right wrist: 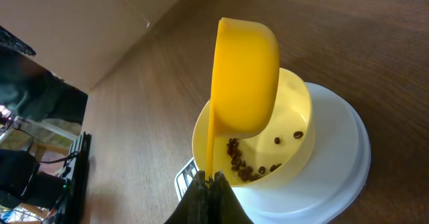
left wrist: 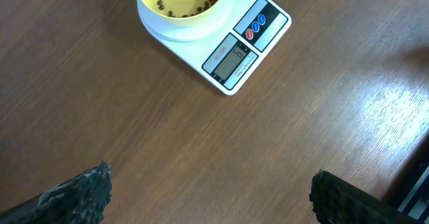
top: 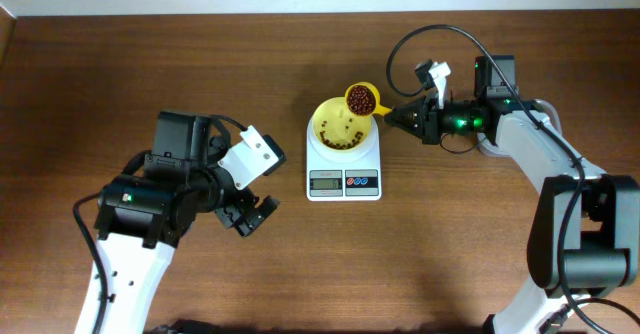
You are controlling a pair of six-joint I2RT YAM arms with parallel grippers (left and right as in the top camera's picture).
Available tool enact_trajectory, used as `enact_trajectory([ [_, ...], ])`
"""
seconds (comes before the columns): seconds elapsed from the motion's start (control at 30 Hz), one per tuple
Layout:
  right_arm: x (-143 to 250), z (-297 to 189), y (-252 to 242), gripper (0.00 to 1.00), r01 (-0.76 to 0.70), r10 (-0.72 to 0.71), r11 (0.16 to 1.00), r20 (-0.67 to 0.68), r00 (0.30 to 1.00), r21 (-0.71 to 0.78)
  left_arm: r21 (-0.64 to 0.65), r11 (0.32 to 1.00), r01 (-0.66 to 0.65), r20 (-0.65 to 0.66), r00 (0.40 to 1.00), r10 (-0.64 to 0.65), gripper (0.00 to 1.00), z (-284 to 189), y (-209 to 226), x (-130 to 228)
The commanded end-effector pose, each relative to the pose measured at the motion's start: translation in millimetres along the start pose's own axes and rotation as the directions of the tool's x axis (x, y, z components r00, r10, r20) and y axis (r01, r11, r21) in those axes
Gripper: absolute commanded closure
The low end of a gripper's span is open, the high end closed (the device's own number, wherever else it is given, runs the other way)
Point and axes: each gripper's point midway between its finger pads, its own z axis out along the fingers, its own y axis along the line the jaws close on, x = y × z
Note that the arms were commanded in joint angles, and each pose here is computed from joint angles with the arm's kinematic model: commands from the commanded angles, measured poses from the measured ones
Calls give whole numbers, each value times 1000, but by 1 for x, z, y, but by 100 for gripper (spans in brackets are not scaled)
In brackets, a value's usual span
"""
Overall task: Scoop item into bowl and weigh 50g on scale
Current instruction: 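Tip the scoop to pour beans into the yellow bowl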
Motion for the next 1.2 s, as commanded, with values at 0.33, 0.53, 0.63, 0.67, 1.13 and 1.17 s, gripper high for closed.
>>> enact_trajectory([
  [0.33,8,17,5,96,26,-26,1000,-41,999,-5,-12,1000,-17,9,1000,17,1,-4,4,-3],
  [0.53,10,17,0,96,75,-74,997,-55,996,23,-12,1000,-17,9,1000,17,1,-4,4,-3],
  [0.63,10,17,-1,96,171,-169,985,-59,984,21,-12,1000,-17,10,1000,17,1,-4,4,-4],
  [0.67,10,17,-1,96,189,-187,982,-59,981,20,-12,1000,-17,9,1000,17,1,-4,4,-3],
  [1.13,14,22,-6,96,197,-191,979,-96,977,60,-12,1000,-17,9,1000,17,1,-4,4,-3],
  [1.17,15,22,-7,96,197,-190,978,-99,977,65,-12,1000,-17,9,1000,17,1,-4,4,-3],
])
